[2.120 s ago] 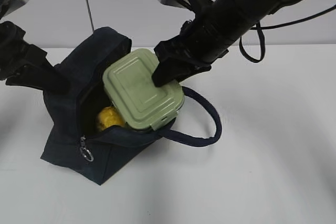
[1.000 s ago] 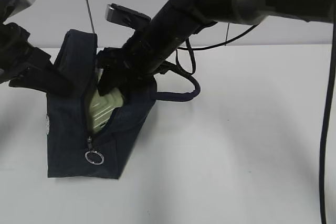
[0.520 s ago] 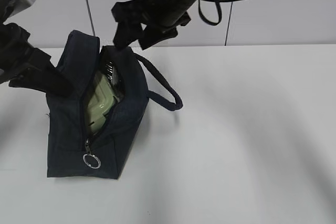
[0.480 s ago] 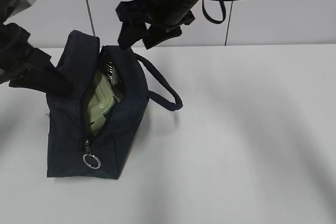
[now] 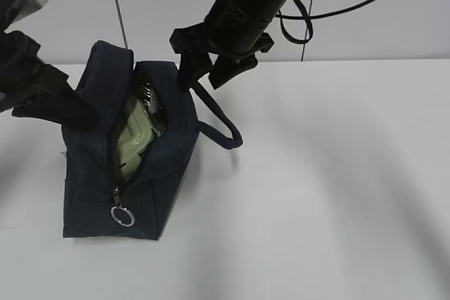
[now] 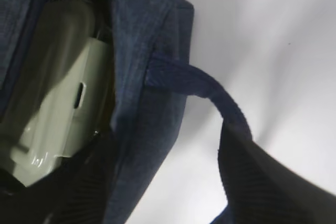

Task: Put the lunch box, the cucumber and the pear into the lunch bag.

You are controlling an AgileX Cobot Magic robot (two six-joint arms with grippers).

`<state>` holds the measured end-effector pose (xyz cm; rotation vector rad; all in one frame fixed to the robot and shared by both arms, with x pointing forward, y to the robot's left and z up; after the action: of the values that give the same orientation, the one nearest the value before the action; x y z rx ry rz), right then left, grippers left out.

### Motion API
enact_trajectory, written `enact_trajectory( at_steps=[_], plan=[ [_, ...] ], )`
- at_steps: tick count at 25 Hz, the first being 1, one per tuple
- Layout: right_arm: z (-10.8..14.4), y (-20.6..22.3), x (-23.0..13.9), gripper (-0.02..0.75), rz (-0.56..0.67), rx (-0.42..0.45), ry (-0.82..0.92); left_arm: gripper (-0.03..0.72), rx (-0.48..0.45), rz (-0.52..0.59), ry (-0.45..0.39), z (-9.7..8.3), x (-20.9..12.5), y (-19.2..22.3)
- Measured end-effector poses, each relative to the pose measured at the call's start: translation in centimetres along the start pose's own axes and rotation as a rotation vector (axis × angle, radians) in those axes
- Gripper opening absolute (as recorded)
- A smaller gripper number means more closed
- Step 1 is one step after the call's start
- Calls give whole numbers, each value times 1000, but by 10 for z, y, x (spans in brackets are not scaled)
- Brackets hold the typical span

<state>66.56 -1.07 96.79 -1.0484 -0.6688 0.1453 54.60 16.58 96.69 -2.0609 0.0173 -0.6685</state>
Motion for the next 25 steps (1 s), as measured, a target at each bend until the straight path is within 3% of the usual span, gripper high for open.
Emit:
enact_trajectory(
  at_steps=[6, 8, 9, 11, 12, 13, 14, 17, 25],
  plan=[
    [6, 7, -6, 481, 34, 33, -5, 6, 0, 0, 0, 0, 0, 0],
    [9, 13, -8, 439, 44, 54, -7, 6, 2, -2, 0, 0, 0, 0],
    [9, 15, -9, 378, 49, 61, -13, 6, 2, -2, 0, 0, 0, 0],
    [10, 23, -13, 174, 67, 78, -18, 6, 2, -3, 0, 0, 1, 0],
    [10, 23, -13, 174, 67, 78, -18, 6, 5, -7, 0, 1, 1, 0],
    [11, 25, -16, 60, 81, 72, -32, 6, 8, -11, 0, 2, 2, 0],
    [6, 25, -17, 27, 89, 49, -41, 6, 10, -14, -2, 2, 3, 0],
    [-6, 17, -21, 12, 105, -33, -57, 6, 15, -29, -12, 3, 11, -1],
    [0, -20, -34, 10, 99, -58, -71, 5, 3, -16, -32, 10, 38, 17]
  ],
)
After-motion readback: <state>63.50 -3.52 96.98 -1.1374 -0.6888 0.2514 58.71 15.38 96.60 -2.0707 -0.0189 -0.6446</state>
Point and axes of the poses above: a point on each arm's last joint axis where the gripper is mounted, y pointing out along that axis toward the gripper, z along the wrist's bending axis when the last joint is at zero, x = y × z, the point moved 10 cm from there along y, pointing out along that axis toward the gripper, and after that the axes turned 1 degree about -y, right-handed, at the moved point
